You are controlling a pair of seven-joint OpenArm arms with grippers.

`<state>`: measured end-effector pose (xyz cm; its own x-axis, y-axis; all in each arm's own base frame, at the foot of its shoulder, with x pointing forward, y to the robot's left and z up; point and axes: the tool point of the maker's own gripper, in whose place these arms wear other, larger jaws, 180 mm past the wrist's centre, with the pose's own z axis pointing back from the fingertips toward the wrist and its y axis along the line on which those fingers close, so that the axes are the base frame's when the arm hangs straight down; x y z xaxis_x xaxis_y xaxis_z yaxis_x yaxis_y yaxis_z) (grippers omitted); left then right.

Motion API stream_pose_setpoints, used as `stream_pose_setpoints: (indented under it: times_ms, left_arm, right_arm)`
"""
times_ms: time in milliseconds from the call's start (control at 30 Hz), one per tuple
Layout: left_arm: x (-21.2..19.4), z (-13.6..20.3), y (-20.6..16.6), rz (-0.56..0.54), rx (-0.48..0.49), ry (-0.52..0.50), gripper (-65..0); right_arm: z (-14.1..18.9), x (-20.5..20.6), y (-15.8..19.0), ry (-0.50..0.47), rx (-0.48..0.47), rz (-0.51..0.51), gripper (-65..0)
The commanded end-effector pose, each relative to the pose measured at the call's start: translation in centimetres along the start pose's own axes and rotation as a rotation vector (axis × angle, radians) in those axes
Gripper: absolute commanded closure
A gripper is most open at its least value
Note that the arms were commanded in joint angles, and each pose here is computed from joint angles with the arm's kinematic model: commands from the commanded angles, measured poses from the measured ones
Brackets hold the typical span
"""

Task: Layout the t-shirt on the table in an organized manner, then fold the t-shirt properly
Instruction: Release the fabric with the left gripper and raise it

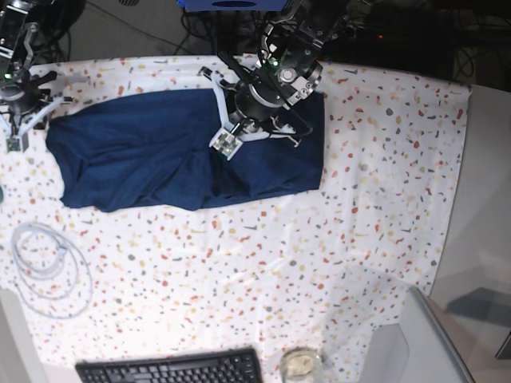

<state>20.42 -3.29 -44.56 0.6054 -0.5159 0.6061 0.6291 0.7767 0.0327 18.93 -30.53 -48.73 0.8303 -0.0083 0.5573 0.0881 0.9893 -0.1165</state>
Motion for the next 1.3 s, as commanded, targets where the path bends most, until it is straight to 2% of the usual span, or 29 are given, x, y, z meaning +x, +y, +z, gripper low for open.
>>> stream_pose_setpoints:
  times_ms: [0, 67, 133, 333, 467, 667, 767, 867, 933, 1033, 1100, 1133, 1267]
  left_arm:
    - [2.1, 0.3, -0.9, -0.009, -0.020, -0.063, 0.0]
    - [2.2, 0.4, -2.0, -0.031, -0.043, -0.067, 0.0]
    - [2.8, 0.7, -1.5, -0.027, -0.031, -0.086, 0.0]
    - [4.4, 1.6, 4.4, 0.048, 0.101, -0.133, 0.0]
    - [6.2, 1.1, 6.5, 0.032, 0.136, -0.159, 0.0]
    - [6.8, -2.1, 5.0, 0.074, 0.088, -0.113, 0.0]
    - [6.2, -3.7, 3.9, 0.090, 0.057, -0.069, 0.0]
    - [6.1, -3.7, 4.0, 0.098, 0.060, -0.069, 0.0]
    - [7.1, -2.4, 4.5, 0.102, 0.078, -0.117, 0.0]
    - [5.8, 0.8, 7.3, 0.118, 0.156, -0.153, 0.0]
    - [4.2, 2.8, 9.2, 0.147, 0.214, -0.153, 0.0]
    - [2.7, 3.9, 10.6, 0.159, 0.255, -0.137, 0.0]
    - [-4.3, 8.0, 16.6, 0.203, 0.432, -0.060, 0.0]
  right_arm:
    - [0.3, 1.2, -0.9, -0.041, -0.018, 0.005, 0.0]
    - [0.3, 1.2, -0.9, -0.041, -0.018, 0.005, 0.0]
    - [0.3, 1.3, -0.9, -0.043, -0.018, 0.006, 0.0]
    - [0.3, 1.3, -0.9, -0.043, -0.018, 0.006, 0.0]
    - [0.3, 1.3, -0.9, -0.043, -0.018, 0.006, 0.0]
    - [0.3, 1.4, -0.8, -0.047, -0.017, 0.004, 0.0]
    - [1.1, 3.3, -0.8, -0.102, -0.024, 0.014, 0.0]
    - [2.3, 5.8, -0.4, -0.194, 0.008, -0.036, 0.0]
    - [3.0, 7.4, -0.1, -0.256, 0.039, -0.084, -0.6]
    - [3.3, 9.8, 0.6, -0.334, 0.098, -0.175, -1.1]
    - [3.4, 10.7, 1.2, -0.352, 0.131, -0.211, -4.5]
    - [3.3, 11.3, 1.3, -0.355, 0.146, -0.225, -8.7]
    - [2.9, 13.2, 2.4, -0.327, 0.210, -0.276, -34.8]
